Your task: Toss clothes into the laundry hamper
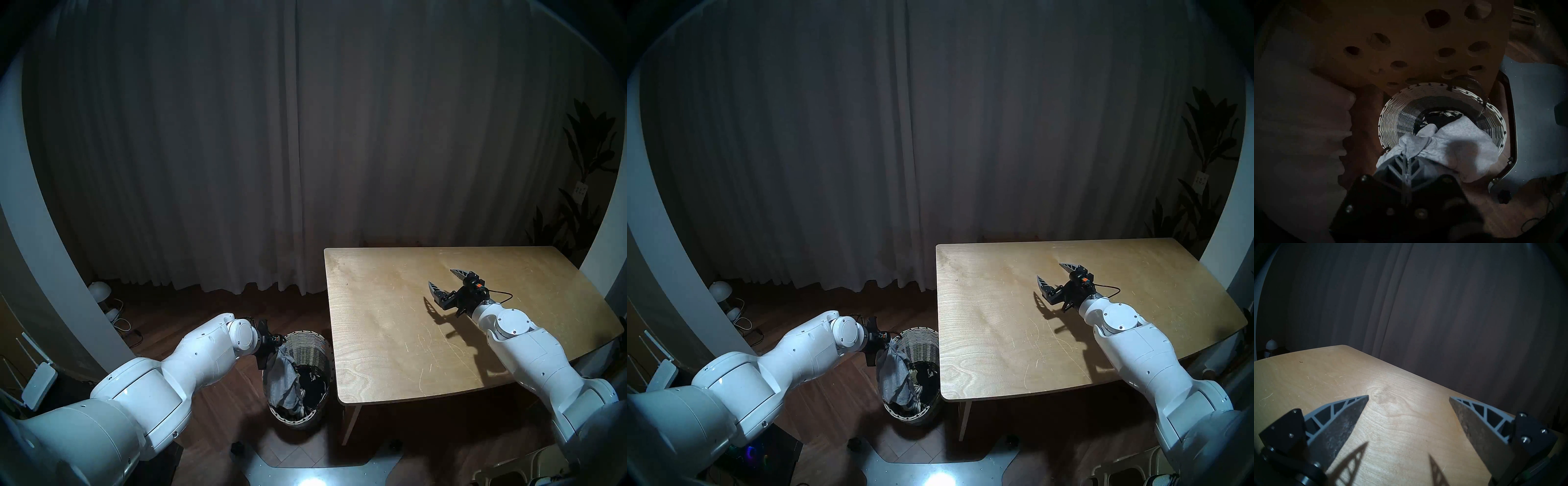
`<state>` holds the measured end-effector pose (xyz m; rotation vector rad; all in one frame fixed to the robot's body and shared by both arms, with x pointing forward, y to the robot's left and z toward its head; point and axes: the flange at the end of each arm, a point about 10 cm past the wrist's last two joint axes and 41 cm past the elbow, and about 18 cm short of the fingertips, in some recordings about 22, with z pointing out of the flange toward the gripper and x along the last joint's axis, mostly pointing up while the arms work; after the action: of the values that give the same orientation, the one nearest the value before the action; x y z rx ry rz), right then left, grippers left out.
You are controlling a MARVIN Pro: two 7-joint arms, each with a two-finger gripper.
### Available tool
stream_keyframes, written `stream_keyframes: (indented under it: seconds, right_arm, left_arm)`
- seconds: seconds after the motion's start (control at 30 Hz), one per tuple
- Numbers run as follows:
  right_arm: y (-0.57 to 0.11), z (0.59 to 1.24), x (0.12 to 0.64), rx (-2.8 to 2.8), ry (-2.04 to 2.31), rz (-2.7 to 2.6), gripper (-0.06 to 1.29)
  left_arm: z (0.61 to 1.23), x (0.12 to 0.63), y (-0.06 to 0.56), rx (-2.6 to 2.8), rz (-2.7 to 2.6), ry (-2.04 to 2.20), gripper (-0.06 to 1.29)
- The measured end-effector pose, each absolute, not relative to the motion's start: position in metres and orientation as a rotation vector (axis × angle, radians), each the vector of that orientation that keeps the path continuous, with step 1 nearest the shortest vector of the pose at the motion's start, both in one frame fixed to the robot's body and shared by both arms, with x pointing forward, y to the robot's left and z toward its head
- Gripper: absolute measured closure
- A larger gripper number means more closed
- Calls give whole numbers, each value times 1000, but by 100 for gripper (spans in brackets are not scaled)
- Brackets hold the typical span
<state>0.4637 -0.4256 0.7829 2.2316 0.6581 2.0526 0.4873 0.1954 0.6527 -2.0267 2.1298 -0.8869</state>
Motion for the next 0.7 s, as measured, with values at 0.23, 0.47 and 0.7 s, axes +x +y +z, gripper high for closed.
stream_keyframes:
  seconds: [0.23, 0.47, 0.7]
  right_arm:
    - [-428, 786, 464, 2227, 634, 2066, -2]
    - [-428, 786, 464, 2226, 616, 2074, -2]
    - [-430, 786, 463, 2224, 591, 2076, -2]
  left_arm:
    - [668, 503, 179, -1953, -823, 2174, 126]
    - [669, 508, 176, -1915, -736, 2202, 126]
    - [664, 506, 171, -1878, -668, 2229, 126]
